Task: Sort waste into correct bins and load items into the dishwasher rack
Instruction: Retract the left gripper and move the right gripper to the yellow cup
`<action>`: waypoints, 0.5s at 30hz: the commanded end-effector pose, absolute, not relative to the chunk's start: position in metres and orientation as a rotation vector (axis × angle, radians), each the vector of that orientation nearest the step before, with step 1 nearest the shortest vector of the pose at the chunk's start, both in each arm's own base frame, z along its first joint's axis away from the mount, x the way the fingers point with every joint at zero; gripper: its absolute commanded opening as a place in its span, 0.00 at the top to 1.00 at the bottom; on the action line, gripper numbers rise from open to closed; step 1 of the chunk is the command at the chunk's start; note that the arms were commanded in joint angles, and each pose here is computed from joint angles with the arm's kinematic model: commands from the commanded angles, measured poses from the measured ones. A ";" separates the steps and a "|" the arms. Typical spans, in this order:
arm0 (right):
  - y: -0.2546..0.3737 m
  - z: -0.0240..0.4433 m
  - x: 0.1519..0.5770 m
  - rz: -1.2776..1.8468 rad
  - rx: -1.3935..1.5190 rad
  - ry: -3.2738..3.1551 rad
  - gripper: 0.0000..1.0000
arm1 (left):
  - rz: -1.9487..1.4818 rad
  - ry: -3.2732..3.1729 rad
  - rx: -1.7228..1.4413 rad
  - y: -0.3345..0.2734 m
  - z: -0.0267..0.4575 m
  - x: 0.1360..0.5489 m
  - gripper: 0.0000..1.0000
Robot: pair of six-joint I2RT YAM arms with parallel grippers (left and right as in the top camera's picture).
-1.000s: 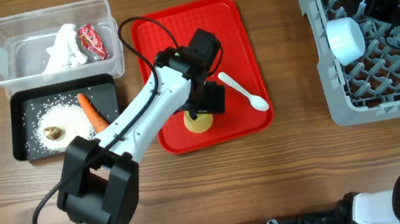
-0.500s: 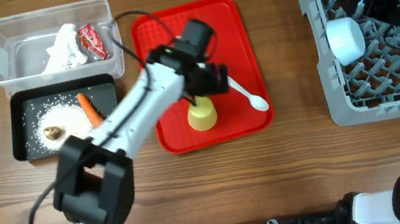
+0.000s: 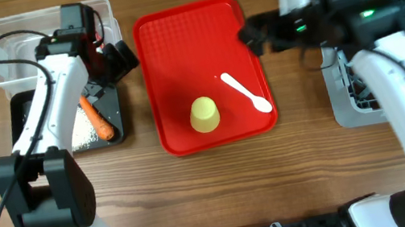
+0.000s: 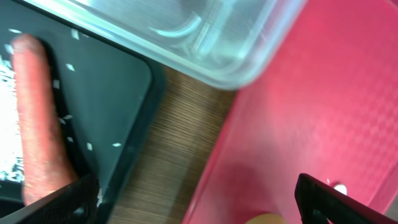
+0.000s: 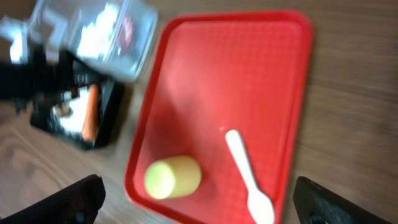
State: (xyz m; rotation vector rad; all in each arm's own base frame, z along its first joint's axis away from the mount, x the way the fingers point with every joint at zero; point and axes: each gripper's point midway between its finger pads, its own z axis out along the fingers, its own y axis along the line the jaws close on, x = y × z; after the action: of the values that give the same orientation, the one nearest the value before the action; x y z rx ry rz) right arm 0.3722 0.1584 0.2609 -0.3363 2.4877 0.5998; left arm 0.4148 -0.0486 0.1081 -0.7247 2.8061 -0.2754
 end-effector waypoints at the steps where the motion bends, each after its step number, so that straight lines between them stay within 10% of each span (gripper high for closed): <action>1: 0.194 0.226 0.363 0.467 -0.417 2.582 0.03 | -0.308 2.749 -0.755 -0.041 0.126 0.421 0.00; 15: 0.264 0.086 0.323 0.345 -0.894 2.933 0.06 | -0.217 2.710 -0.928 0.020 0.124 0.415 0.00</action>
State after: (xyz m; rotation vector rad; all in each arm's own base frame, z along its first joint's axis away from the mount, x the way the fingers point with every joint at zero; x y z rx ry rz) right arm 0.3182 0.2576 0.0788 -0.8098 2.9909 0.3531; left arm 0.4112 0.0009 0.1063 -0.8947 2.7742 -0.2341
